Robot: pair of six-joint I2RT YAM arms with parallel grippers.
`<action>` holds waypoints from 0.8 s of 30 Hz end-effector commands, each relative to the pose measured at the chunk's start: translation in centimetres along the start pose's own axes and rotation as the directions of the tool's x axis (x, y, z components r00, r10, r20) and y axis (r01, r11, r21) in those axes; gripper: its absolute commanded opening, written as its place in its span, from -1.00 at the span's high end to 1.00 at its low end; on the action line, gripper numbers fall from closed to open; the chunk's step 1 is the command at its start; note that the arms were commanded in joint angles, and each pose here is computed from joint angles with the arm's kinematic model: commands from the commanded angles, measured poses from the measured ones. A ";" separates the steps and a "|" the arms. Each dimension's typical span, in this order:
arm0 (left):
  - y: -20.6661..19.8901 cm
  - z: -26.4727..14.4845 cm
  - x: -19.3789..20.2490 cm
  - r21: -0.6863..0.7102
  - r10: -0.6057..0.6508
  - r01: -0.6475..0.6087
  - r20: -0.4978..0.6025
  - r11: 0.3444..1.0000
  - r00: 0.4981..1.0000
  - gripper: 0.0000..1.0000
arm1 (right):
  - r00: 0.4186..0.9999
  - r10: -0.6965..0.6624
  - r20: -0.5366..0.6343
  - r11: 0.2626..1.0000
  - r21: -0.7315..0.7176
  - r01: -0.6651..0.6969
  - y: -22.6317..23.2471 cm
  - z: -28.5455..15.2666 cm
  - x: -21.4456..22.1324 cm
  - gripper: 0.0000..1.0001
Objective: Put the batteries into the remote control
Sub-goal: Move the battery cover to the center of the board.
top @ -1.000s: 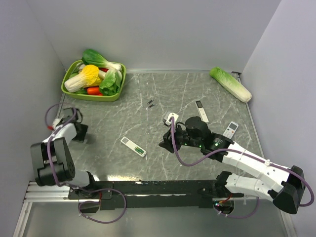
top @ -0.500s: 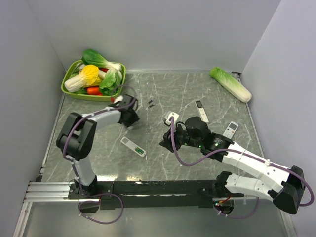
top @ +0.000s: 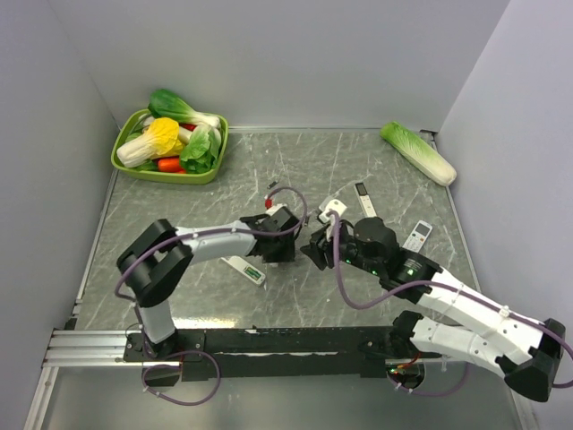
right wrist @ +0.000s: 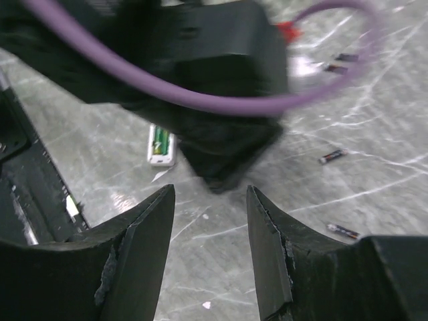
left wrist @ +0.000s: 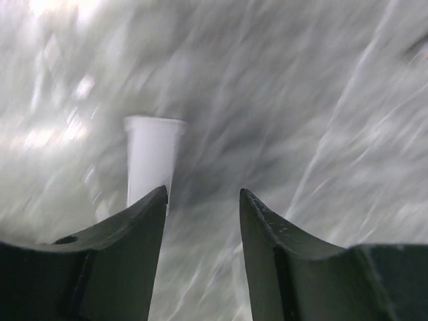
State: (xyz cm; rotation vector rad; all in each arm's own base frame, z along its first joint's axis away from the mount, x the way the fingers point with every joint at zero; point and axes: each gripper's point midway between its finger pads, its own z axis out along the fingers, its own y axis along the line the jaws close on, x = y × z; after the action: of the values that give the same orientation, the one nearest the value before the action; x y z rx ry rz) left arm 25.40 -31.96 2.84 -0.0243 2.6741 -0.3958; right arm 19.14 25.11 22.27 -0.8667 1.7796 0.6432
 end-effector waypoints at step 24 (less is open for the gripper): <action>3.0 -1.9 -1.2 0.001 0.420 -0.420 -0.031 0.908 0.907 -0.03 | 0.991 0.122 -0.050 0.961 0.257 -0.105 -3.9 -2.6 3.6 -0.09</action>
State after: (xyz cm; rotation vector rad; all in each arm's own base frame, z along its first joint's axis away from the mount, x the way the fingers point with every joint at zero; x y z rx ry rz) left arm 25.83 -26.59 4.01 0.3918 2.6367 -0.1292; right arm 19.66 20.45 19.59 -0.6658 1.9309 0.4704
